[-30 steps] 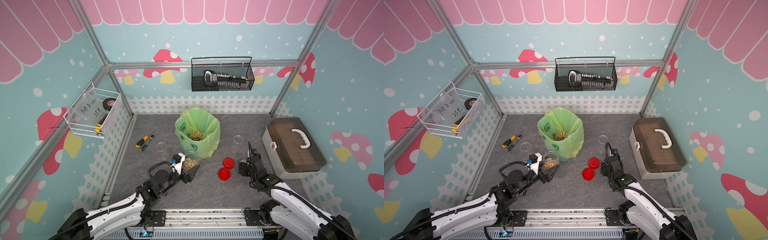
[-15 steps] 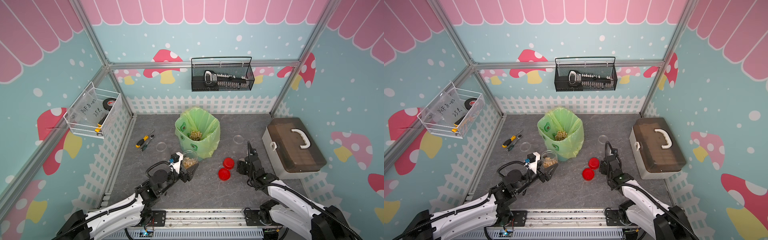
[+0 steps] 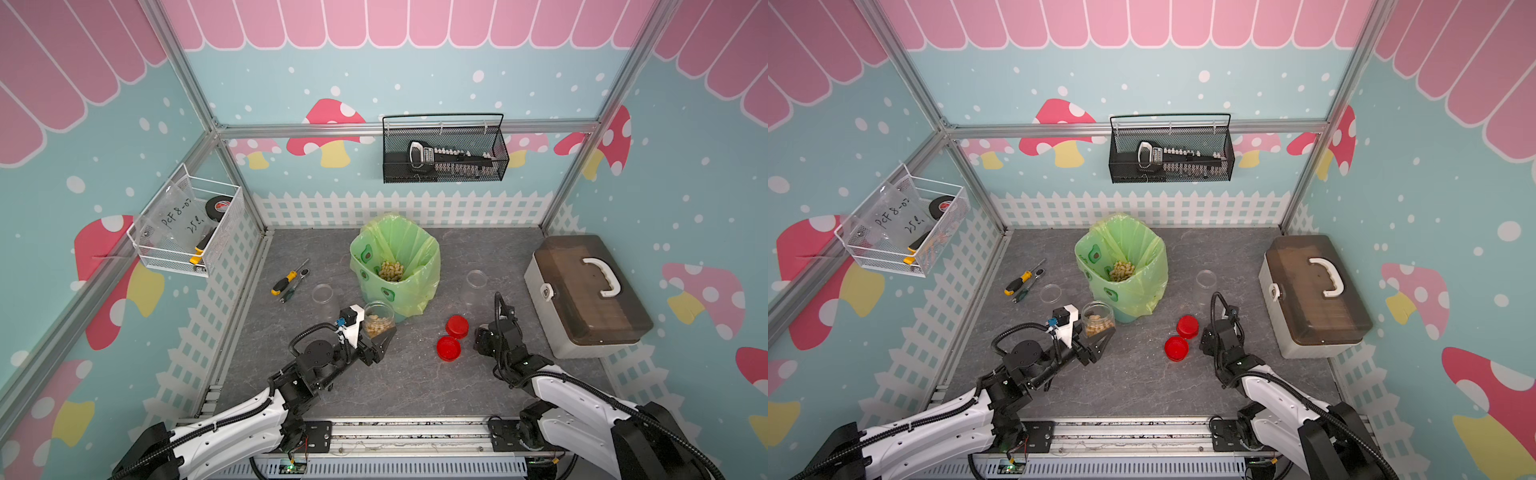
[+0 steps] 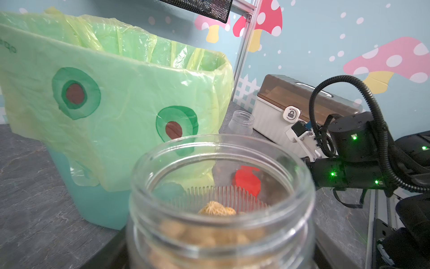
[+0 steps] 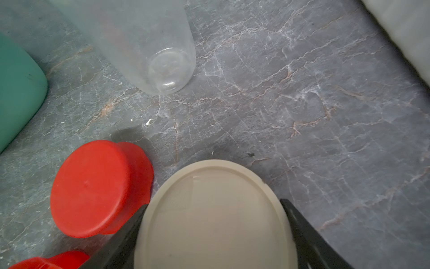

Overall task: Empty moldy peanuts from jars
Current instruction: Place the lid at the center of the board.

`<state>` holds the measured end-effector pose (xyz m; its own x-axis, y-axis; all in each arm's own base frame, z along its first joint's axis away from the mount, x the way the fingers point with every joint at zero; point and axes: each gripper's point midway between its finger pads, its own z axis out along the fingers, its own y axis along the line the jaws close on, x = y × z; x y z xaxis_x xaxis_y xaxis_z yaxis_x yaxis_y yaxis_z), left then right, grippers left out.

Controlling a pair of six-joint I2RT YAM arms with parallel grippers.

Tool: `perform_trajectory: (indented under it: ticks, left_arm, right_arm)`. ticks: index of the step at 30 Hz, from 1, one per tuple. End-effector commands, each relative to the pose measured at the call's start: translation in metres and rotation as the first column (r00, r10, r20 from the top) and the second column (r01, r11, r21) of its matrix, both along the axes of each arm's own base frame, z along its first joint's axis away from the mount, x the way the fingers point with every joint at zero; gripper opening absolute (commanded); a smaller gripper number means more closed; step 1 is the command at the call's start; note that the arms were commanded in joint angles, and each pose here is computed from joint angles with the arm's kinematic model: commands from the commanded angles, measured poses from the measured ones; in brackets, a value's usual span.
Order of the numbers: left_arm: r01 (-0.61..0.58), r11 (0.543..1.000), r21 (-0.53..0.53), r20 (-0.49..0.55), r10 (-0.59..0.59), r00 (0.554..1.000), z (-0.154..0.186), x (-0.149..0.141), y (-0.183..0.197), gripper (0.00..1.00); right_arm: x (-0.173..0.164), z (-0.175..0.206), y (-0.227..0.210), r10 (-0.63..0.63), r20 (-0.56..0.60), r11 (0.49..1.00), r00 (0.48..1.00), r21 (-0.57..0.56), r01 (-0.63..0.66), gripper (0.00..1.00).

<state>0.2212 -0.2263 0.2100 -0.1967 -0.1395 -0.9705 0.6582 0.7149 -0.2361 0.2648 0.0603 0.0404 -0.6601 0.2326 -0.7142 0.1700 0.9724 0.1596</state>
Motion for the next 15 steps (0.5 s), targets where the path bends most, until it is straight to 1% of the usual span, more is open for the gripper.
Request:
perform_trajectory:
  ticks: [1, 7, 15]
  left_arm:
    - [0.011, 0.997, -0.080, 0.045, -0.008, 0.999, 0.0207, -0.0013, 0.0007, 0.43]
    - [0.009, 0.997, -0.079, 0.042, -0.006, 0.999, 0.0204, -0.0004, 0.0003, 0.43]
    - [0.009, 0.997, -0.081, 0.040, -0.006, 0.999, 0.0203, -0.0002, 0.0009, 0.43]
  right_arm:
    - [0.0042, 0.0016, 0.0005, -0.028, 0.022, 0.999, 0.999, 0.032, 0.028, 0.64]
    - [0.0035, 0.0030, -0.0004, -0.032, 0.032, 0.999, 0.999, 0.037, 0.030, 0.74]
    - [0.0052, -0.0005, 0.0041, -0.007, 0.009, 1.000, 1.000, 0.030, 0.007, 0.85]
